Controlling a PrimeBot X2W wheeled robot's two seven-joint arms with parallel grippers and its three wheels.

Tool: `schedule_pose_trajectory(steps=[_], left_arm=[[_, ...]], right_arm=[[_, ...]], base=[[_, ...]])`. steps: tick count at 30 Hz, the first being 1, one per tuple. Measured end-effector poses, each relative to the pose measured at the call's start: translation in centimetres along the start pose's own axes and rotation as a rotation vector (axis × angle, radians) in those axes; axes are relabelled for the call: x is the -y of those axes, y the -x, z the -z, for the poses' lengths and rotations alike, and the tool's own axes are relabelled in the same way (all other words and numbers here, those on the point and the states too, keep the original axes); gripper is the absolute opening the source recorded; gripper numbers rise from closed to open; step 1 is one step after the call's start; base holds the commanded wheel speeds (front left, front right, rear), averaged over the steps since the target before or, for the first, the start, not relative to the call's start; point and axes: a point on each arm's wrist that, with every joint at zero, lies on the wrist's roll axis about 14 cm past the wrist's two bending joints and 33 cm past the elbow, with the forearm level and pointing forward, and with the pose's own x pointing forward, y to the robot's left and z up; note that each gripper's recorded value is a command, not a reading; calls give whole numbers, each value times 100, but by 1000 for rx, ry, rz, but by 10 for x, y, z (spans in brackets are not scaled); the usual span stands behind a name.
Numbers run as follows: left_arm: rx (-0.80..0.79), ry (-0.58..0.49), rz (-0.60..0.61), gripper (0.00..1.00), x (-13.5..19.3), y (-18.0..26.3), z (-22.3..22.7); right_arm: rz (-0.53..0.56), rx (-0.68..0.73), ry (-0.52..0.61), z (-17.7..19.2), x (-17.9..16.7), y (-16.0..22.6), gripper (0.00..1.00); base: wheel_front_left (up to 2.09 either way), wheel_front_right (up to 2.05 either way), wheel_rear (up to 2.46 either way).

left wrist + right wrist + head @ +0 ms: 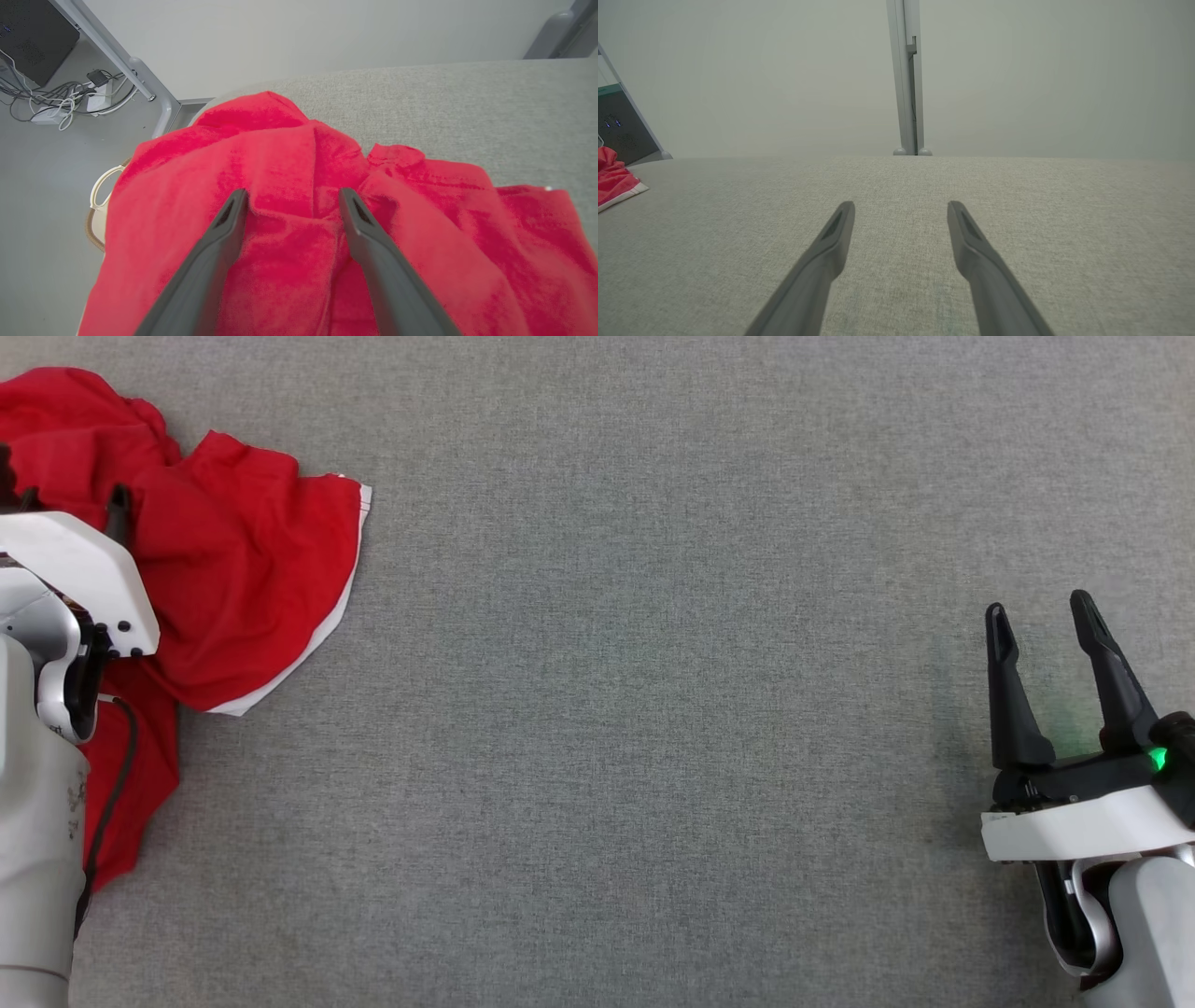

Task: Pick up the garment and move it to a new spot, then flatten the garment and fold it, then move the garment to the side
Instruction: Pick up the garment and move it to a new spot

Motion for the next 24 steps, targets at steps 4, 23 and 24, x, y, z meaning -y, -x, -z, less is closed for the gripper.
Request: schedule_pose_trajectory(steps=[4,23,24], left_arm=[[1,-5,-1,0,-1,-3,1],[629,154,42,0,-15,98,-149],[660,150,65,0,-10,108,-158]], right_arm=[[1,-8,-4,3,0,1,100],[-2,101,-48,-46,-33,19,100],[-1,114,-49,-51,-35,21,100]], base=[[0,0,0],[0,0,0],[0,0,0]])
